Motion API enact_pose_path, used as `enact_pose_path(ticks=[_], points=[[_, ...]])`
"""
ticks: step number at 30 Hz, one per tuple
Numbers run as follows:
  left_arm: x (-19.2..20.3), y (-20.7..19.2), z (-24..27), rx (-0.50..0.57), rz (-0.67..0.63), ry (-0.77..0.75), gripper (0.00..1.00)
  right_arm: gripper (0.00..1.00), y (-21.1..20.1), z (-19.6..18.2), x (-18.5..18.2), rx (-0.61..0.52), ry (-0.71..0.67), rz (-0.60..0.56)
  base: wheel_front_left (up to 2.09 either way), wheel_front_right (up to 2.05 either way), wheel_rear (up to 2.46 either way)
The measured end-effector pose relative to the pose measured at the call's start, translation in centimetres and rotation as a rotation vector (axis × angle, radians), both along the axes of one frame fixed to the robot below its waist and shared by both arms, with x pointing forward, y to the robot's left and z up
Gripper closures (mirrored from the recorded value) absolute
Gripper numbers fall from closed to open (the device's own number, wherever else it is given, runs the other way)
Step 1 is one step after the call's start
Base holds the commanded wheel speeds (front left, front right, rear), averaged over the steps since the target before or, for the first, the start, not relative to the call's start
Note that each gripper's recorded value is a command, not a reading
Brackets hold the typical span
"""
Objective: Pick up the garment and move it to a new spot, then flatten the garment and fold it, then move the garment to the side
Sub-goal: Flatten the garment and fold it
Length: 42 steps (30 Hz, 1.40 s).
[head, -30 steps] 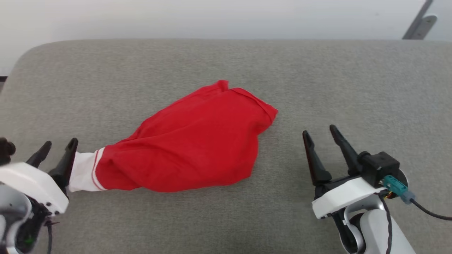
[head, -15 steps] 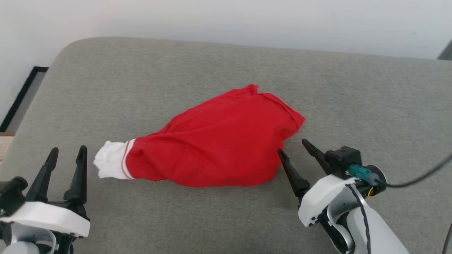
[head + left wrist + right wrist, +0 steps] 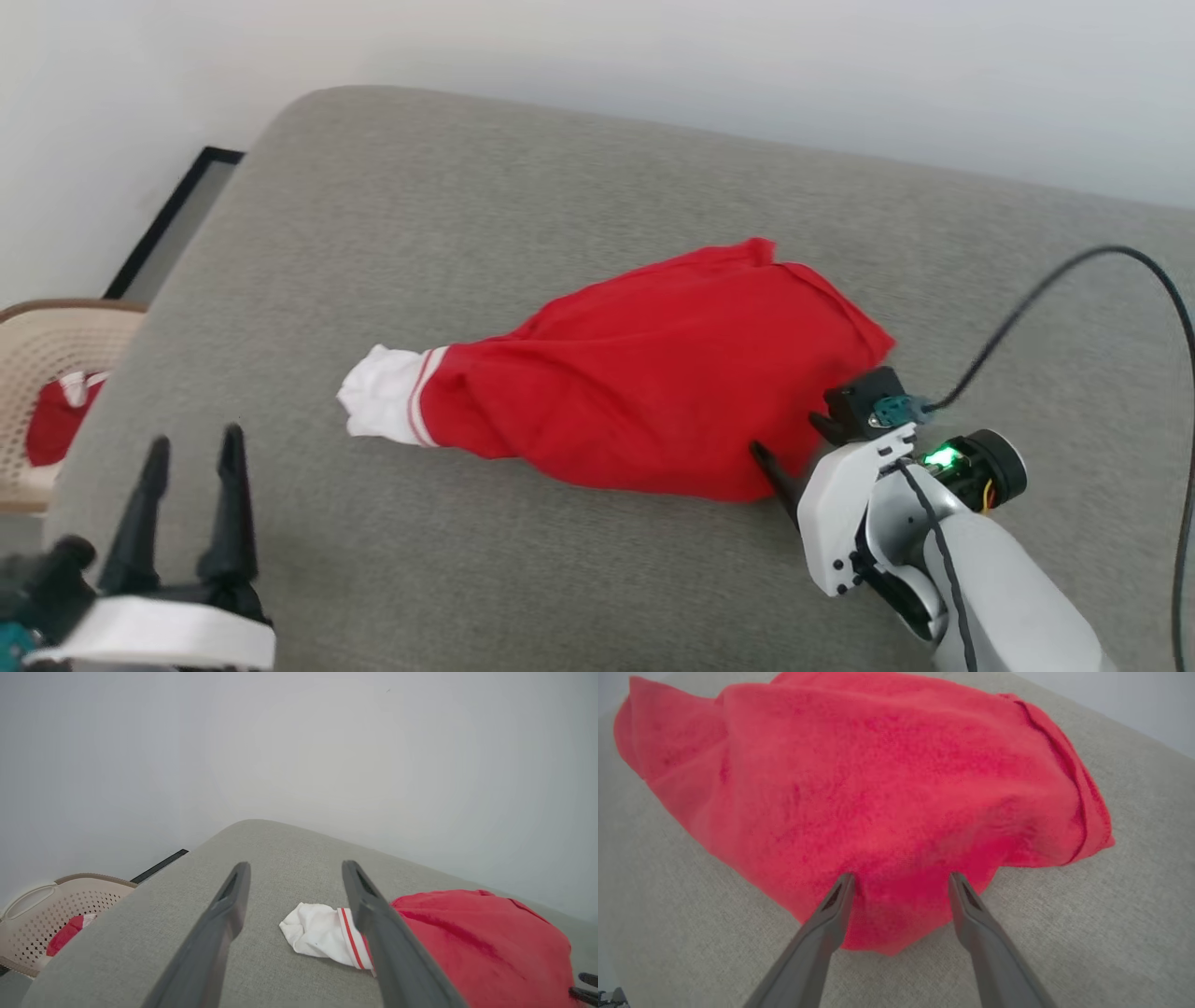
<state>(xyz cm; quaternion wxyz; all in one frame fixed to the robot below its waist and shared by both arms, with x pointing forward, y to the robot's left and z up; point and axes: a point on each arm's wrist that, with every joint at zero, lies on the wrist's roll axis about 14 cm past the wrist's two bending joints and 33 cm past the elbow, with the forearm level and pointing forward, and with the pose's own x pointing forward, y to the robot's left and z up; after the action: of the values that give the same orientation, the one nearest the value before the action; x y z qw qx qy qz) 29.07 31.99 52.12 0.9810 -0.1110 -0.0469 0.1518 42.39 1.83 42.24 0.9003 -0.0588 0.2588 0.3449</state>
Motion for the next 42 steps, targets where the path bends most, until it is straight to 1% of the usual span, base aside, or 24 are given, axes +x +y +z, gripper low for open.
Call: enact_pose_path(ticks=[2, 6, 8, 12, 14, 15, 16, 17, 24, 30, 37, 42], points=[[-0.5, 0.1, -0.2, -0.006, 0.013, 0.0, 0.0, 0.0, 0.2, -0.3, 0.0, -0.015, 0.014, 0.007, 0.0, 0.0, 0.0], [-1.8, 0.4, -0.4, -0.029, 0.052, -0.017, 0.0, 0.0, 0.9, -1.6, 0.2, -0.092, 0.045, 0.052, 0.0, 0.0, 0.0], [-2.5, 0.7, -0.5, -0.035, 0.077, -0.021, 0.0, 0.0, 1.3, -2.3, 0.1, -0.105, 0.076, 0.059, 0.0, 0.0, 0.0], [-3.5, 1.0, -1.0, -0.043, 0.107, -0.02, 0.0, 0.0, 1.8, -3.8, -0.1, -0.173, 0.115, 0.092, 0.0, 0.0, 0.0], [-3.9, 1.0, -1.2, -0.048, 0.117, -0.02, 0.0, 0.0, 2.0, -4.1, 0.0, -0.181, 0.136, 0.093, 0.0, 0.0, 0.0], [-4.0, 1.0, -1.2, -0.052, 0.124, -0.023, 0.0, 0.05, 2.1, -4.3, 0.0, -0.194, 0.142, 0.098, 0.0, 0.0, 0.0], [-4.1, 1.1, -1.2, -0.053, 0.13, -0.026, 0.0, 0.57, 2.2, -4.4, -0.1, -0.201, 0.15, 0.103, 0.0, 0.0, 0.0], [-4.1, 1.1, -1.1, -0.054, 0.132, -0.03, 0.0, 1.0, 2.3, -4.4, -0.1, -0.203, 0.155, 0.106, 0.0, 0.0, 0.0], [-4.4, 1.1, -1.2, -0.061, 0.148, -0.042, 0.0, 1.0, 1.4, -3.8, 0.9, -0.169, 0.172, 0.059, 0.0, 0.0, 0.0], [-4.4, 1.0, -1.3, -0.064, 0.146, -0.042, 0.0, 1.0, -2.3, -2.3, 2.6, -0.174, 0.153, -0.016, 0.0, 0.0, 0.0], [-4.1, 0.2, -1.3, -0.064, 0.112, -0.046, 0.0, 1.0, -9.5, -0.6, 3.6, -0.223, 0.151, -0.146, 0.0, 0.0, 0.0], [-4.0, -0.2, -1.3, -0.072, 0.097, -0.047, 0.0, 1.0, -14.9, -0.5, 3.1, -0.271, 0.186, -0.26, 0.0, 0.0, 0.0]])
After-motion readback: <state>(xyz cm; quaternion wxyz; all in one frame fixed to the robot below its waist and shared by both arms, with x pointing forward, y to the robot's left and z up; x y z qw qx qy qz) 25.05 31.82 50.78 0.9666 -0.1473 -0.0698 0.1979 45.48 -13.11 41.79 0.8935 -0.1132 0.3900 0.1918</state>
